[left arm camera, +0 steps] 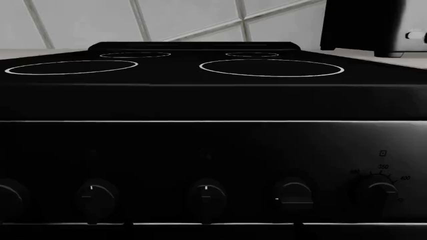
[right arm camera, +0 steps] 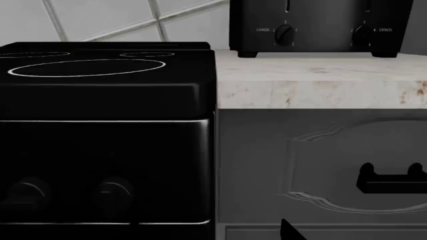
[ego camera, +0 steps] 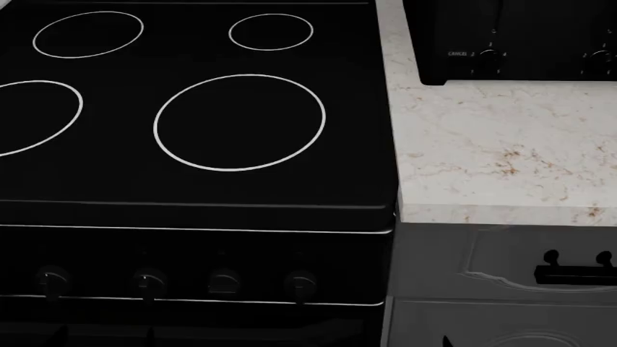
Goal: Press the stop button on the microwave
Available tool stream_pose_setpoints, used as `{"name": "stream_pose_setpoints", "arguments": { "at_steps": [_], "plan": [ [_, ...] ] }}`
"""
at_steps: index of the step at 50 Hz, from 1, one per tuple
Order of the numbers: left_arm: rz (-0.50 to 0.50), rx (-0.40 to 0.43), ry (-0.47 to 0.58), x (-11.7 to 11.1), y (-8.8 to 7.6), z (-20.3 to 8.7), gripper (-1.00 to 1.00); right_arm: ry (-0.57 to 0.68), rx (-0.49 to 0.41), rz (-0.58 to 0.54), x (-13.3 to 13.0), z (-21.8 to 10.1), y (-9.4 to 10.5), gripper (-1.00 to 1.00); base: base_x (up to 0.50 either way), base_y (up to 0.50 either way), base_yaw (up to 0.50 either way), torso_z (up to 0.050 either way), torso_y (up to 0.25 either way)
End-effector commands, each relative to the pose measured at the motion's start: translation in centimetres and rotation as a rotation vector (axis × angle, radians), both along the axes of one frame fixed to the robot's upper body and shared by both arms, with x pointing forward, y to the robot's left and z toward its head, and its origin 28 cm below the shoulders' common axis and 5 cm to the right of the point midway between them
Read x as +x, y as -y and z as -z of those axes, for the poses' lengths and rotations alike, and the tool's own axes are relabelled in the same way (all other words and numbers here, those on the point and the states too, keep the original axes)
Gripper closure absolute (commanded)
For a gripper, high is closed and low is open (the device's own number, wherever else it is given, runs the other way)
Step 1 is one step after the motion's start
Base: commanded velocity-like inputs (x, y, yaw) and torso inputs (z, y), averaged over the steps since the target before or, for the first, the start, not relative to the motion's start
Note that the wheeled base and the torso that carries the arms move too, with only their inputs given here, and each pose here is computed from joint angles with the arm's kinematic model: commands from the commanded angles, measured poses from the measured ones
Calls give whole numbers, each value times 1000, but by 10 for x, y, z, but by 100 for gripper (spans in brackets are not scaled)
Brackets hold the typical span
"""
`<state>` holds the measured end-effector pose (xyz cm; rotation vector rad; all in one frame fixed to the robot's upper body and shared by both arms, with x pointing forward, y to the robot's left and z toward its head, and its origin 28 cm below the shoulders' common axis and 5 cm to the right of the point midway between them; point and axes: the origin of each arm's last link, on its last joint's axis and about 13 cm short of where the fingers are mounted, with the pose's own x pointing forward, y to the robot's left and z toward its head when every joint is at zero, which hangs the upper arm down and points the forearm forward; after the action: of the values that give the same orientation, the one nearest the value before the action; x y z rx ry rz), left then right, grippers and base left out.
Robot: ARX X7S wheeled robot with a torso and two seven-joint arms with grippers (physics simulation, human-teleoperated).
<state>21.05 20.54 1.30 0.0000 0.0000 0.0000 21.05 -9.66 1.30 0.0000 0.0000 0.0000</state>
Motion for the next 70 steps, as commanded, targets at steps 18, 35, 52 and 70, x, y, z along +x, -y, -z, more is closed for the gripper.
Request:
{"name": "stream_pose_setpoints", "arguments": {
  "at_steps": [18, 35, 52, 70],
  "plan": [
    [-12, 0, 18, -2, -5, -4, -100, 2, -8, 44, -2, -17, -3, -100, 0, 0, 0, 19, 6],
    [-15, 55, 29, 0, -4, -7, -100, 20, -28, 37, 4, -18, -7, -100, 0, 0, 0, 50, 31],
    [-15, 80, 5, 36, -8, 2, -100, -15, -59, 65, 41, -2, -12, -100, 0, 0, 0, 50, 40],
    [-14, 88, 10, 25, -6, -8, -100, 33, -58, 75, 33, -23, -8, -100, 0, 0, 0, 50, 41]
  ]
}}
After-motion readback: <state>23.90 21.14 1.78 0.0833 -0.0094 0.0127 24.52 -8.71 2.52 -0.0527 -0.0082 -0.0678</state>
